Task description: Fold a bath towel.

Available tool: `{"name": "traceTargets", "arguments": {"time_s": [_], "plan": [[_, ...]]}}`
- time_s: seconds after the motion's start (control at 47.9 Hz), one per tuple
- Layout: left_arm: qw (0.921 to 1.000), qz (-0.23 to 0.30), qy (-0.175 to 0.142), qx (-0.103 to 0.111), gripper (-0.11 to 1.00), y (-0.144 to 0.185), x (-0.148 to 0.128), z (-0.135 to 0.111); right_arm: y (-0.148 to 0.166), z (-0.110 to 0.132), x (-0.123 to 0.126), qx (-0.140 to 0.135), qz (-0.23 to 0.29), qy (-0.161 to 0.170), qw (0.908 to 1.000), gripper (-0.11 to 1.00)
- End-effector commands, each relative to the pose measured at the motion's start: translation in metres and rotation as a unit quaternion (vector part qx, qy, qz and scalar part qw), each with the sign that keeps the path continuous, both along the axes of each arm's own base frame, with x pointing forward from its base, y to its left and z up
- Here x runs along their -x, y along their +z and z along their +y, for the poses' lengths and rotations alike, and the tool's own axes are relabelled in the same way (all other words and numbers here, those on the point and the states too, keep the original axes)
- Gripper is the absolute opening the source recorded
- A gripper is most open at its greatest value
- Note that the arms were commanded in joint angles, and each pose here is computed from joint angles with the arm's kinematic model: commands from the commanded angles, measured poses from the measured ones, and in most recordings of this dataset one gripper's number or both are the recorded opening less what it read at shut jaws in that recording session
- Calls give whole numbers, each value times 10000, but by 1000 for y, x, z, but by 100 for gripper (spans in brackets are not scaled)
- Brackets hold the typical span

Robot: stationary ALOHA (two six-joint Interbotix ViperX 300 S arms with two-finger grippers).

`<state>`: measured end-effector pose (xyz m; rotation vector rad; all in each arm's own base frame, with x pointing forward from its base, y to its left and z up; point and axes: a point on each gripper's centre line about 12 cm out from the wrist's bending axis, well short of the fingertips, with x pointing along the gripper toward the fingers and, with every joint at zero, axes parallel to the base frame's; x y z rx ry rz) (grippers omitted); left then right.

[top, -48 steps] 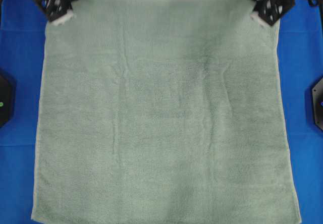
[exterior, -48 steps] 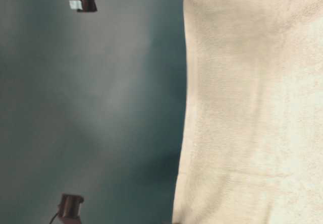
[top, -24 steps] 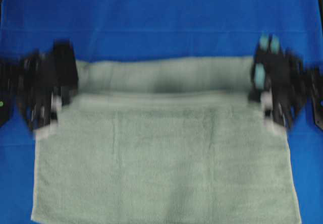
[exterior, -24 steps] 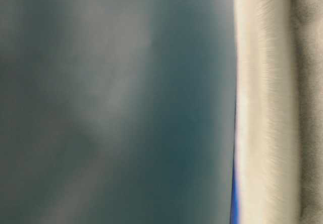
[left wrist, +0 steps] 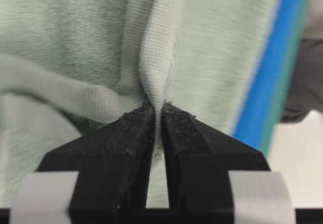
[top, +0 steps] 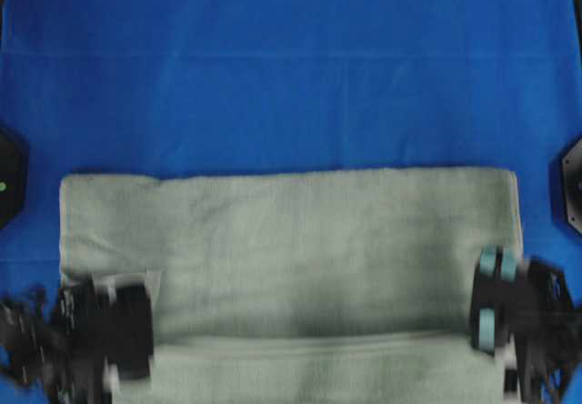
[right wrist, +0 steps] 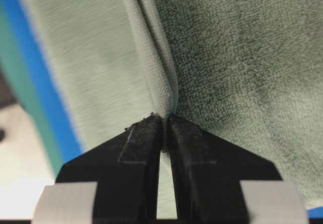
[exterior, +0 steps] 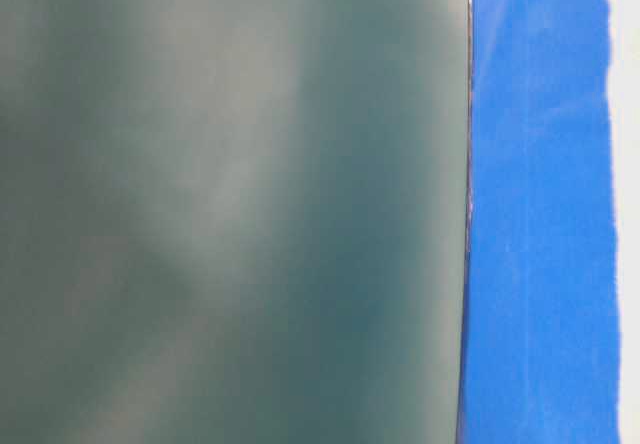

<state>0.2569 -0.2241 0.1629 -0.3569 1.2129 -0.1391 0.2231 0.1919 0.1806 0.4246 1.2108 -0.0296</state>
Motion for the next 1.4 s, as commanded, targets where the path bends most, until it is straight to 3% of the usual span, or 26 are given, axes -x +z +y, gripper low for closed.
{"name": "traceTargets", "arguments": {"time_s": [0.0, 0.125, 0.292, 0.522, 0.668, 0.835, 0.898, 1.064, 1.169, 1.252, 1.378], "plan": [[9997, -66, -210, 76, 4, 4, -3, -25, 5, 23, -1, -124, -38, 132, 9998, 7], [9994, 3, -343, 37, 4, -4, -4, -44, -7, 42, -2, -127, 125, 65, 9998, 7], [9992, 30, -391, 111, 4, -6, -1, -61, -21, 69, -5, -350, 128, 79, 9993, 7], [9990, 37, -423, 139, 4, -19, -2, -70, -33, 87, -12, -558, 141, -49, 9983, 7], [9990, 74, -434, 3, 4, -32, -5, -68, -33, 88, -13, -555, 124, -42, 9984, 7], [9995, 128, -280, -49, 5, -37, -8, -55, -36, 80, -14, -337, 224, -120, 9991, 8], [9997, 110, -226, -12, 15, -35, -12, -54, -36, 79, -14, -267, 255, -135, 9992, 21], [9995, -130, -284, 65, 64, -17, -27, -54, -23, 73, -12, -165, 244, -141, 9995, 65], [9984, -376, -427, 71, 85, 8, -35, -48, -1, 66, -10, -190, 62, -117, 9997, 62], [9968, -534, -596, -40, 82, 30, -38, -37, 21, 51, -7, 17, -127, -110, 9999, 61], [9939, -632, -805, -407, 82, 61, -40, -5, 42, 13, -1, 656, -240, -309, 9971, 61]]}}
